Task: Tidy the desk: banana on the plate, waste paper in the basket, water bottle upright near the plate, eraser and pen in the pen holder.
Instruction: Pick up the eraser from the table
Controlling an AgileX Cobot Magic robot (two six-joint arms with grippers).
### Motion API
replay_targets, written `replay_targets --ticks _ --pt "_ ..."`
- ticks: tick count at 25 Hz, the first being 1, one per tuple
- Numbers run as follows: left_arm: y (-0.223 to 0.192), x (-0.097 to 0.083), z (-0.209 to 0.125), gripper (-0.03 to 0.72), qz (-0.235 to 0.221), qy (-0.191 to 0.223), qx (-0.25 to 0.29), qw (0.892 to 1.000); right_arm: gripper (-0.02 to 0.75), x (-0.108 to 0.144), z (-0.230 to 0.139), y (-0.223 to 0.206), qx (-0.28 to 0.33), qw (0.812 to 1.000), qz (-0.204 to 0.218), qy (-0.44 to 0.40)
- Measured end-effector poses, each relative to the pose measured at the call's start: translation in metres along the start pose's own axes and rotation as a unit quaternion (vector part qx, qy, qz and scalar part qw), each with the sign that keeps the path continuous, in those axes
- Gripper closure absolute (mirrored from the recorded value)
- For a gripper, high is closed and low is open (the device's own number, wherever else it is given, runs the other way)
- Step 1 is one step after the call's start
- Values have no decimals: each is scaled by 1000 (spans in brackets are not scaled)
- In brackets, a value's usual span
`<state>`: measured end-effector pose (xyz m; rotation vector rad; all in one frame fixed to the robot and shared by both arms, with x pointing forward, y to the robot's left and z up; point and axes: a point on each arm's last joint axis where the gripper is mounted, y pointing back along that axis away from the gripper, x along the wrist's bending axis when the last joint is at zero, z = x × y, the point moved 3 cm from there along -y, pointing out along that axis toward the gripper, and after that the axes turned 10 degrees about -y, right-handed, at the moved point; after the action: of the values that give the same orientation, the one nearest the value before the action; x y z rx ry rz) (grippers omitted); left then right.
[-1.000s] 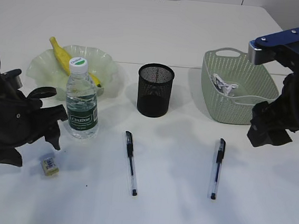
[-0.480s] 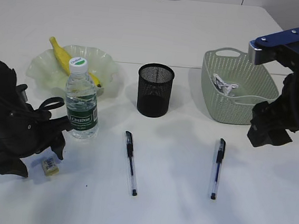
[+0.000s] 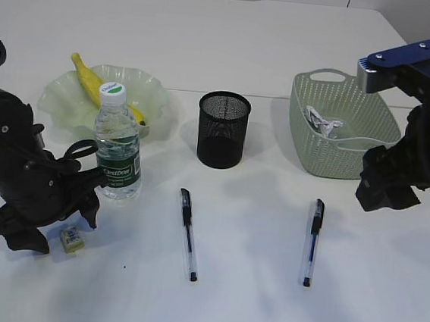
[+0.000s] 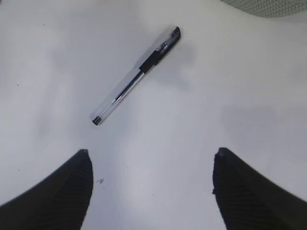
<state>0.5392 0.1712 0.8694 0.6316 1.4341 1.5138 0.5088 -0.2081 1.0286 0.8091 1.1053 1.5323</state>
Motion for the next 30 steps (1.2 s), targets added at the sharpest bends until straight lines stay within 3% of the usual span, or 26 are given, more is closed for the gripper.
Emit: replay_targets --ticks 9,19,26,30 --pt "-2 -1 1 195 7 4 5 1000 157 0 0 0 0 1000 0 0" --pt "-2 8 -6 371 41 2 30 999 158 0 0 0 0 1000 0 0" --pt "-2 8 -6 406 44 0 31 999 157 0 0 0 0 1000 0 0" --pt "-2 10 -6 467 50 -3 33 998 158 0 0 0 0 1000 0 0"
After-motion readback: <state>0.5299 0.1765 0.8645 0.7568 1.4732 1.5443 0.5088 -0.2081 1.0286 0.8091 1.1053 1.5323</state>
